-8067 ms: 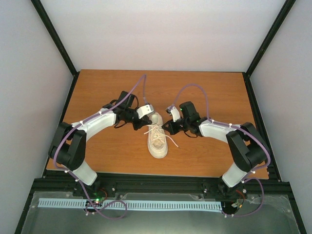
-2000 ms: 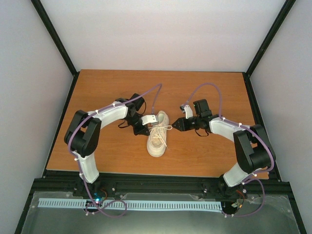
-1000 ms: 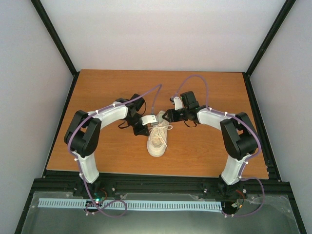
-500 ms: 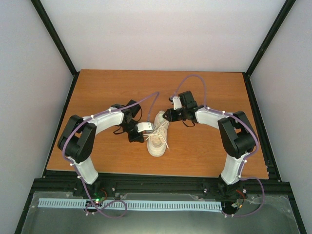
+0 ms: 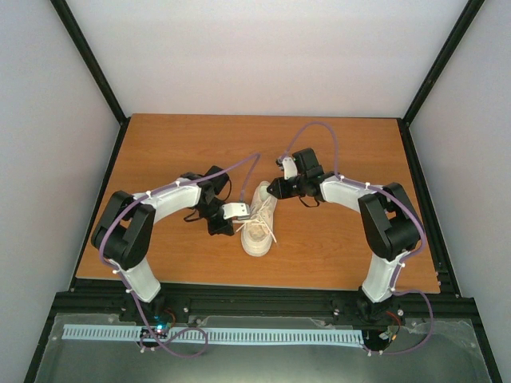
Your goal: Tie the shoes
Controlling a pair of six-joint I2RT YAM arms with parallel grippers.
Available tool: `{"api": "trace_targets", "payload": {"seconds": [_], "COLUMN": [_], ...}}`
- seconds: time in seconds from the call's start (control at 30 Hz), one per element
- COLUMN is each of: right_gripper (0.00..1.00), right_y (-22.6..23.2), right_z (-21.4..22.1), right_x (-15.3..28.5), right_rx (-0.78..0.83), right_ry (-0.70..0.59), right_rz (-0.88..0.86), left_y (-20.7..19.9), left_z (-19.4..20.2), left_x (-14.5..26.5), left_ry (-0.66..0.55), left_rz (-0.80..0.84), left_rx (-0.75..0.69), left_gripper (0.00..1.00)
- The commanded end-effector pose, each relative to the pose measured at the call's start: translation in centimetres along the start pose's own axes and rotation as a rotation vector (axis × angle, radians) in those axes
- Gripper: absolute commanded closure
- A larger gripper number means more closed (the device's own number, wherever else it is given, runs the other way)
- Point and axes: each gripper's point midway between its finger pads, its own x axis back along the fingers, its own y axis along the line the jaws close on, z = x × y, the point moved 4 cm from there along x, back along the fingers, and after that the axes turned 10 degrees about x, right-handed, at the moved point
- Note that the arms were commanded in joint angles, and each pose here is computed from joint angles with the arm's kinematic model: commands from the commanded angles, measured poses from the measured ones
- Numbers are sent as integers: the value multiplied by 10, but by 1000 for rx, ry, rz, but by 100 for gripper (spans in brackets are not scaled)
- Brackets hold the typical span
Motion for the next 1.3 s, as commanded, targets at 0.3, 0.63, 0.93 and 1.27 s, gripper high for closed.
{"api": "trace_targets", "payload": {"seconds": [0.3,0.63,0.93,1.27], "right_gripper": [90,83,51,31], "right_y": [1,7,22,34], "right_z": [-14,-17,-21,-11], "right_x": [3,10,52,37], "right_rx": [39,48,94,34], "right_ry": [-24,-29,-80,-83], "right_rz": [19,-1,42,-50], "left_y": [14,29,-7,-21], "left_z": [25,19,-15,-43], "left_x": [-3,4,68,36], "left_ry": [67,29,-182,-126], "left_rz": [-58,-101,-168,-250], "left_rx": [-8,22,-115,-199], "left_gripper": [99,99,53,42]}}
